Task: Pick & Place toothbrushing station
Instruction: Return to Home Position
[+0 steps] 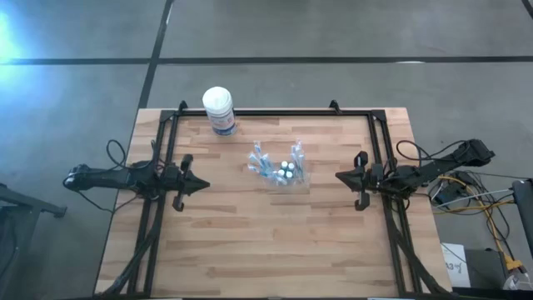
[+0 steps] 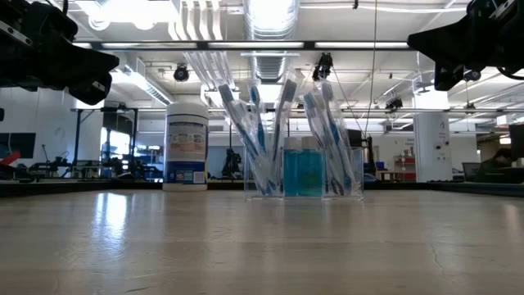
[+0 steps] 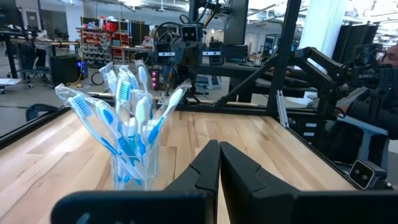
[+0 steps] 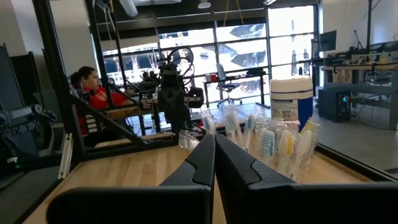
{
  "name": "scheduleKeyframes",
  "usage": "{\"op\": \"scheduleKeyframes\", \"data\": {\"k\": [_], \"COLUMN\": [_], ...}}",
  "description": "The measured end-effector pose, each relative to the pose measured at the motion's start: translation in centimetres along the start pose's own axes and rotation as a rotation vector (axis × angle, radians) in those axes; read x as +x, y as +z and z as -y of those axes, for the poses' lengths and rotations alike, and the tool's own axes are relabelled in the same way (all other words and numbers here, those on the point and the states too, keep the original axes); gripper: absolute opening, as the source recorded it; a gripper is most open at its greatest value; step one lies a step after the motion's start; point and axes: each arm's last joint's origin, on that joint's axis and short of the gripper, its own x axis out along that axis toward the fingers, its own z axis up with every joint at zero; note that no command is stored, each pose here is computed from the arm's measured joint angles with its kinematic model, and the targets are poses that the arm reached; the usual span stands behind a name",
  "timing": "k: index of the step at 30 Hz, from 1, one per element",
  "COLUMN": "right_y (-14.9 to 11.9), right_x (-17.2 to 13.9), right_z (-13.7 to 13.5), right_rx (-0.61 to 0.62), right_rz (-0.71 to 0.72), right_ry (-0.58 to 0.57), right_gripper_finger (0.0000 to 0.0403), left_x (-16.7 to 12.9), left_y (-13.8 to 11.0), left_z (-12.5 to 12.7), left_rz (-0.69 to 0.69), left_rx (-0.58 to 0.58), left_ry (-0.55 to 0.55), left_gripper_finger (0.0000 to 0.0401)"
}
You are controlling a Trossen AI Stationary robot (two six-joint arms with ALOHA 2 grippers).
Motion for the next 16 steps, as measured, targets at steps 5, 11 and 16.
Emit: {"op": "scheduleKeyframes", "data": {"k": [5, 11, 16], "right_y": [0.00, 0.00, 0.00], "right_x": [0.00, 0.00, 0.00], "right_z": [0.00, 0.00, 0.01], "right_rx": [0.000, 0.000, -0.001], "right_rz": [0.000, 0.000, 0.000], "right_ry": [0.000, 0.000, 0.000], "right_gripper_finger": [0.0008, 0.0008, 0.0008], "left_x": [0.00, 0.00, 0.00], "left_y": [0.00, 0.00, 0.00], "left_z": [0.00, 0.00, 0.00], "left_rz": [0.000, 0.000, 0.000], "left_rx": [0.000, 0.000, 0.000], "left_ry": [0.000, 0.000, 0.000], "left_gripper_finger": [0.0013, 0.0012, 0.0010]}}
